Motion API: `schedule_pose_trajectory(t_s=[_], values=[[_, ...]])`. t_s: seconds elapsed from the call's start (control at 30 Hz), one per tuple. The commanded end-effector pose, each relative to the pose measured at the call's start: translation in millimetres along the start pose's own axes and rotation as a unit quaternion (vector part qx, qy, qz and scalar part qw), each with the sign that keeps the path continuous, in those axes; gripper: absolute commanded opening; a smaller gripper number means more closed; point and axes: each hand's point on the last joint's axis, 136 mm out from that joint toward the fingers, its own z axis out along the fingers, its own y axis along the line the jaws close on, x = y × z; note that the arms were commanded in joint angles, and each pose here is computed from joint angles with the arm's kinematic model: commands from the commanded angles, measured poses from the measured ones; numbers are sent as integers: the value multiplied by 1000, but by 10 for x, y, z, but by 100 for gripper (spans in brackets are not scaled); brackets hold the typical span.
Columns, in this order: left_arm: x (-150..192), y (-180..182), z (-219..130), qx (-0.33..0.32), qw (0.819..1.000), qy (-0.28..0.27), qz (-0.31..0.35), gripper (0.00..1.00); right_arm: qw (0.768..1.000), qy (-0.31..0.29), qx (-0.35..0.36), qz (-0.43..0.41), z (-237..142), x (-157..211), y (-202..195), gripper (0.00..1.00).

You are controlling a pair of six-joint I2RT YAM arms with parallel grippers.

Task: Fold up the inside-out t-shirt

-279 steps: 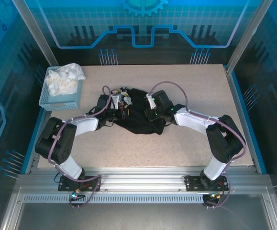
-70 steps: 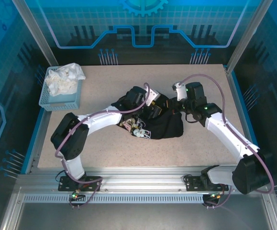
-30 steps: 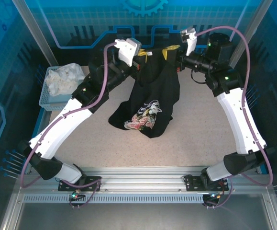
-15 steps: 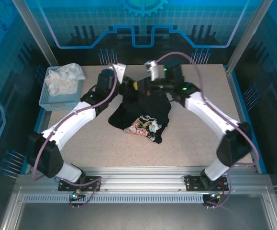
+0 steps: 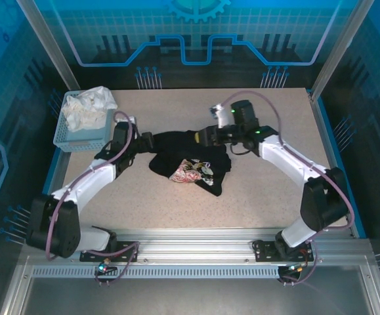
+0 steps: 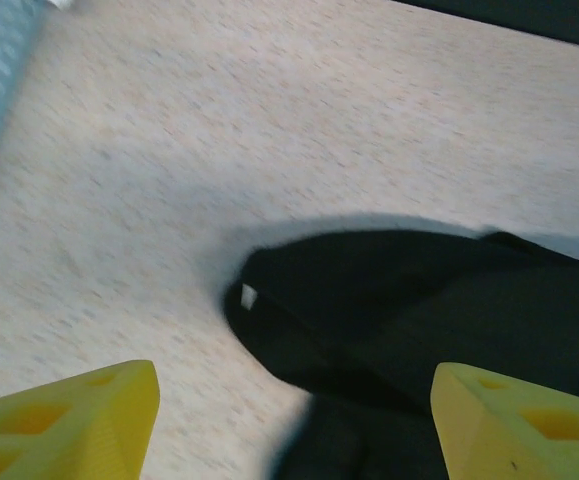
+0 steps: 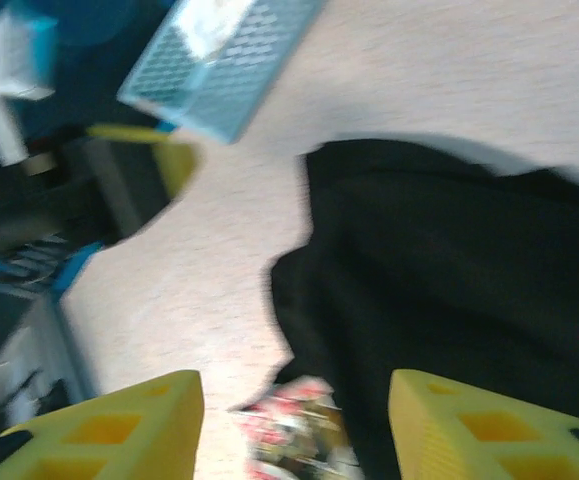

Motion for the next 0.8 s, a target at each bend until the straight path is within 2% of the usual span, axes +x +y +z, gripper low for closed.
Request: schedule_pose_trajectory(t_s=[0.0, 0.07, 0.17, 0.27, 0.37, 0.43, 0.5, 0.57, 0.63, 0.77], values=[[263, -396, 46, 121, 987, 51, -91, 75, 992, 22, 118, 40, -61, 207, -776, 65], [382, -511, 189, 149, 980, 84, -107, 75, 989, 35, 130, 60, 25, 260, -989, 68], [466, -655, 386, 171, 971, 124, -110, 75, 989, 56, 106, 84, 283, 365, -1082, 68], [465, -743, 513, 183, 968, 131, -107, 69, 988, 70, 102, 92, 440, 458, -1142, 58], [509, -813, 653, 190, 965, 151, -101, 52, 989, 62, 104, 85, 447, 438, -1170, 35], [505, -840, 724, 192, 964, 156, -100, 33, 991, 50, 106, 68, 387, 347, -1133, 23], [429, -870, 751, 195, 965, 146, -92, 17, 992, 32, 114, 48, 290, 220, -1095, 11], [298, -917, 765, 201, 967, 130, -82, 6, 993, 9, 112, 26, 174, 37, -1002, 1], [93, -1022, 740, 215, 967, 113, -71, 1, 994, -20, 110, -2, -9, -225, -874, 0], [-474, -1331, 548, 263, 961, 62, -57, 0, 986, -92, 129, -52, -596, -859, -634, 0]])
